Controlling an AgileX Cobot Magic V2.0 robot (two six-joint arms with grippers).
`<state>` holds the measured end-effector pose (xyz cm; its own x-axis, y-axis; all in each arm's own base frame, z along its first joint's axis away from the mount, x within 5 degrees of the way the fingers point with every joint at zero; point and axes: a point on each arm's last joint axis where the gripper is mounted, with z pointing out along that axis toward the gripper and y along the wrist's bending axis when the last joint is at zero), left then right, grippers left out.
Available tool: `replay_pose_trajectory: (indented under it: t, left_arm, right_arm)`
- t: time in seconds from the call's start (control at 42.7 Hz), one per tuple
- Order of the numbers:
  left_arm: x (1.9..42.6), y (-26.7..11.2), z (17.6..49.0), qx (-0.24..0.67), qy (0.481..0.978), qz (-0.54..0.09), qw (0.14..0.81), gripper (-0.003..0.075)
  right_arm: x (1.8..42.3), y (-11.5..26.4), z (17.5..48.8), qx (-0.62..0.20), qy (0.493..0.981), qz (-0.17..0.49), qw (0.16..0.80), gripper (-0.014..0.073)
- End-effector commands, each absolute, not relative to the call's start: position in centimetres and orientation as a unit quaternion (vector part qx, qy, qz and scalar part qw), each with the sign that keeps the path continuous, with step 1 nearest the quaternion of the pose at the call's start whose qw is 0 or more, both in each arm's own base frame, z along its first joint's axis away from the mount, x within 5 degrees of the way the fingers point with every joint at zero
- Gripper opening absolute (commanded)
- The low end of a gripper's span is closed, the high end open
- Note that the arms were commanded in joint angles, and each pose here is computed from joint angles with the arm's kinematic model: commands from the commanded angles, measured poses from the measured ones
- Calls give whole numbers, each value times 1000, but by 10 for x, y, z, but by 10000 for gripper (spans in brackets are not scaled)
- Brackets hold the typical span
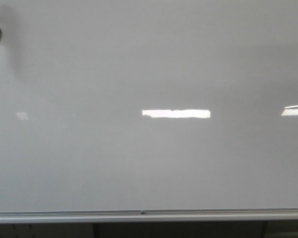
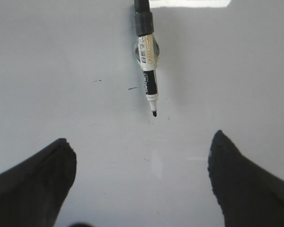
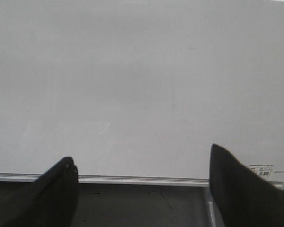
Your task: Write number 2 on whiteboard
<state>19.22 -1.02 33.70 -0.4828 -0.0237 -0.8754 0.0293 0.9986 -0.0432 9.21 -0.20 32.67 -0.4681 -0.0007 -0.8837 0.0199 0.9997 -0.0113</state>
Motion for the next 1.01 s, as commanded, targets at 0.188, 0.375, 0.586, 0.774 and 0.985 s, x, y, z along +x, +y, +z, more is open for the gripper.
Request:
replay_pose_trajectory:
  t: [0.188,0.375,0.586,0.774,0.985]
  left_arm:
    - [256,-16,341,2,861,-31,508,563]
    - [291,-18,328,2,875,-30,484,563]
    - [324,-20,316,2,881,-29,473,563]
    - [344,-21,310,2,876,-29,481,547]
    - [355,-22,308,0,878,-31,478,364]
  right_arm:
    - [96,-3,341,-4,834,-22,552,591]
    - [96,-3,341,-4,834,-22,551,591]
    - [96,-3,341,-4,834,-22,551,591]
    - [96,-3,340,-4,836,-22,549,591]
    - [95,-3,340,-3,837,-22,547,591]
